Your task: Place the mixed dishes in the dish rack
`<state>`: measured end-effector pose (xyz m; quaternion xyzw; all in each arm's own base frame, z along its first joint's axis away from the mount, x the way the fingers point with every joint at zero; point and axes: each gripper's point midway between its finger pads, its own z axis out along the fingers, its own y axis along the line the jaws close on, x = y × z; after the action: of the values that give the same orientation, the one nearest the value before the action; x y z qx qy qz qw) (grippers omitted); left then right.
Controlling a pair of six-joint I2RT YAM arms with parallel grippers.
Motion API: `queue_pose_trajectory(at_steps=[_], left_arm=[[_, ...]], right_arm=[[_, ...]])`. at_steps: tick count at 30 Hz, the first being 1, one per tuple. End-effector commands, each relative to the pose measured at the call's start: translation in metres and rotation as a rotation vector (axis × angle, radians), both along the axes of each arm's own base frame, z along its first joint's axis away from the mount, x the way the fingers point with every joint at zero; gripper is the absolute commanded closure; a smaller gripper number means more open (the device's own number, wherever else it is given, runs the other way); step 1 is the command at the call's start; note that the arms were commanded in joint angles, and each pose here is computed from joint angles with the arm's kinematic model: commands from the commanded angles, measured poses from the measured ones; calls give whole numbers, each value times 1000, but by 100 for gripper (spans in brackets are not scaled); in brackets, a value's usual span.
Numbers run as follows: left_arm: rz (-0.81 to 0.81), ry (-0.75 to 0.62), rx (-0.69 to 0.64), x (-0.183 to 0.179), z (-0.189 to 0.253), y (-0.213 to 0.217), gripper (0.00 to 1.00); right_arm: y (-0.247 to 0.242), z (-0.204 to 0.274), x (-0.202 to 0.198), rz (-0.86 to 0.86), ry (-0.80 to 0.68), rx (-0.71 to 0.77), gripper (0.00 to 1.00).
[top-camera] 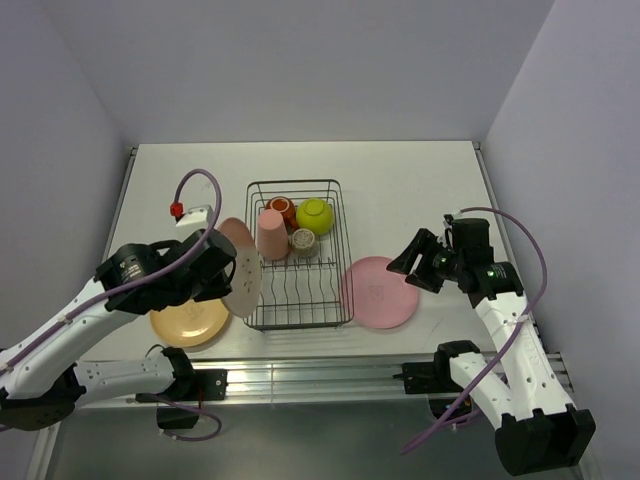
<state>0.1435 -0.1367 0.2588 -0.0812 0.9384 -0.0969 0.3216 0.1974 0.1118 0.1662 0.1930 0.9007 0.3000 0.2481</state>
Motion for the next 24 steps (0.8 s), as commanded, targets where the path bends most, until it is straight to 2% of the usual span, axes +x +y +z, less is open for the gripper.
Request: queue_pose_trajectory(at_steps=[1, 10, 24], left_arm=[[54, -78, -49, 12, 13, 7, 100], [86, -84, 53, 27, 8, 36, 100], [67, -39, 92, 30, -10, 30, 100]], right_arm=[[-1, 1, 2, 9, -19, -17, 30], [-3, -4, 0, 8, -7, -28, 30], [1, -14, 1, 10, 19, -8, 30]])
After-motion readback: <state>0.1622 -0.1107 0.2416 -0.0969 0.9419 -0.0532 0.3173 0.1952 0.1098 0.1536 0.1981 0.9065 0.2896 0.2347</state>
